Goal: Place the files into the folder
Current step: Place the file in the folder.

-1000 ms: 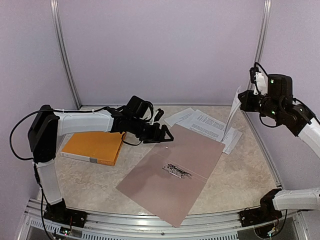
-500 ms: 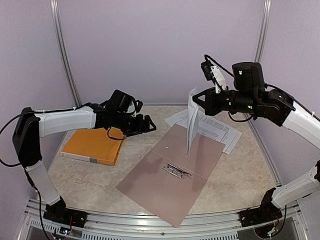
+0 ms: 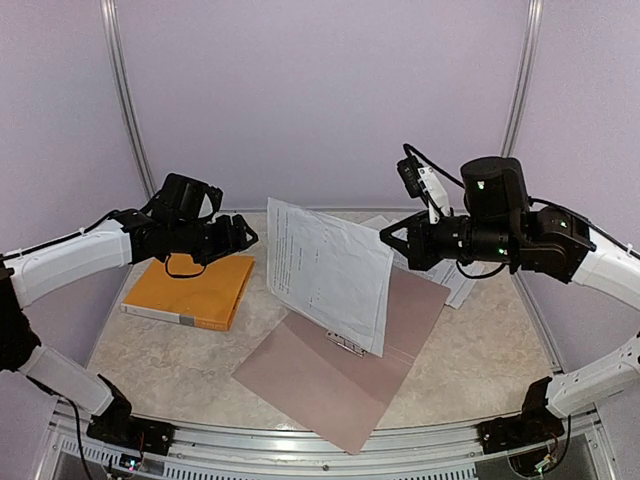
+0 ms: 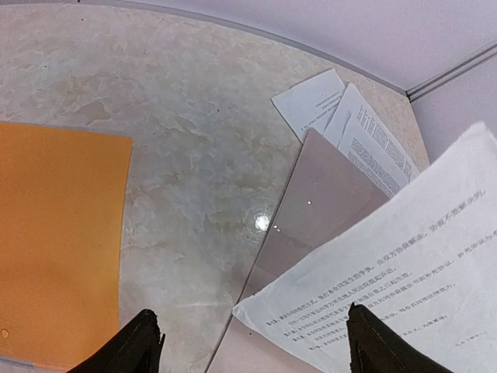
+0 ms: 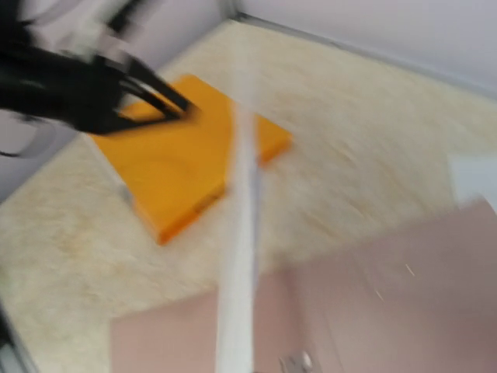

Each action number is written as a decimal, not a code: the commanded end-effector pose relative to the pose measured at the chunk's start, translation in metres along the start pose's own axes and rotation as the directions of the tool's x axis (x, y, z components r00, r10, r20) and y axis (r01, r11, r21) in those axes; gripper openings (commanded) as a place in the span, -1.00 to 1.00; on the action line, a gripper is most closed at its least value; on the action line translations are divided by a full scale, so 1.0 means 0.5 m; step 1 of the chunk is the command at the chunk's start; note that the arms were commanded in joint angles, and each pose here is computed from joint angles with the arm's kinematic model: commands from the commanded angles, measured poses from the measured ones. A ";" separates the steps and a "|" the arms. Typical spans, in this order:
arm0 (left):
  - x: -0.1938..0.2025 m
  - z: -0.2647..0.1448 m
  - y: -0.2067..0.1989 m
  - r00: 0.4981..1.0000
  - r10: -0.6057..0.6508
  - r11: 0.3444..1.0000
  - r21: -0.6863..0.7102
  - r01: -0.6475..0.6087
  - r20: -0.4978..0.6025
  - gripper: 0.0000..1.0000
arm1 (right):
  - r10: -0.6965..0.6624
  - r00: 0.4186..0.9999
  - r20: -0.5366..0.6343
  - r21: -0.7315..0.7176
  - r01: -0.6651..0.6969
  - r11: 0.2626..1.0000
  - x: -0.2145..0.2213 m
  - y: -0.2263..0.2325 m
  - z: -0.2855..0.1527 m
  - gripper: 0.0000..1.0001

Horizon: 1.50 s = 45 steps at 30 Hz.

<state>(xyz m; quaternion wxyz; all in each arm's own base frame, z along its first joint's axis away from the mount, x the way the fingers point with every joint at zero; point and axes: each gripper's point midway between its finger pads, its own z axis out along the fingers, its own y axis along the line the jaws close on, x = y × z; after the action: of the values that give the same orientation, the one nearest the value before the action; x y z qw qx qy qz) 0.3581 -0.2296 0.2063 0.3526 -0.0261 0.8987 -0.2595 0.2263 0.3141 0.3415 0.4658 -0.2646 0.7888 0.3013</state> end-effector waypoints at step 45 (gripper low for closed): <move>0.432 0.065 -0.025 0.769 -0.398 0.891 -0.012 0.454 -0.501 0.59 | 0.503 0.854 -0.134 0.418 -0.412 0.810 0.469 -0.183 0.100 -1.00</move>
<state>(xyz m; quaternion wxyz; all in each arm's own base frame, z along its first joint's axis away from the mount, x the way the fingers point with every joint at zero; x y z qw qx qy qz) 0.2187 -0.3053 0.0533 0.0535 -0.1166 0.9258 -0.3555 0.2157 0.2544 0.0899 0.3067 -0.0377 0.9277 0.2096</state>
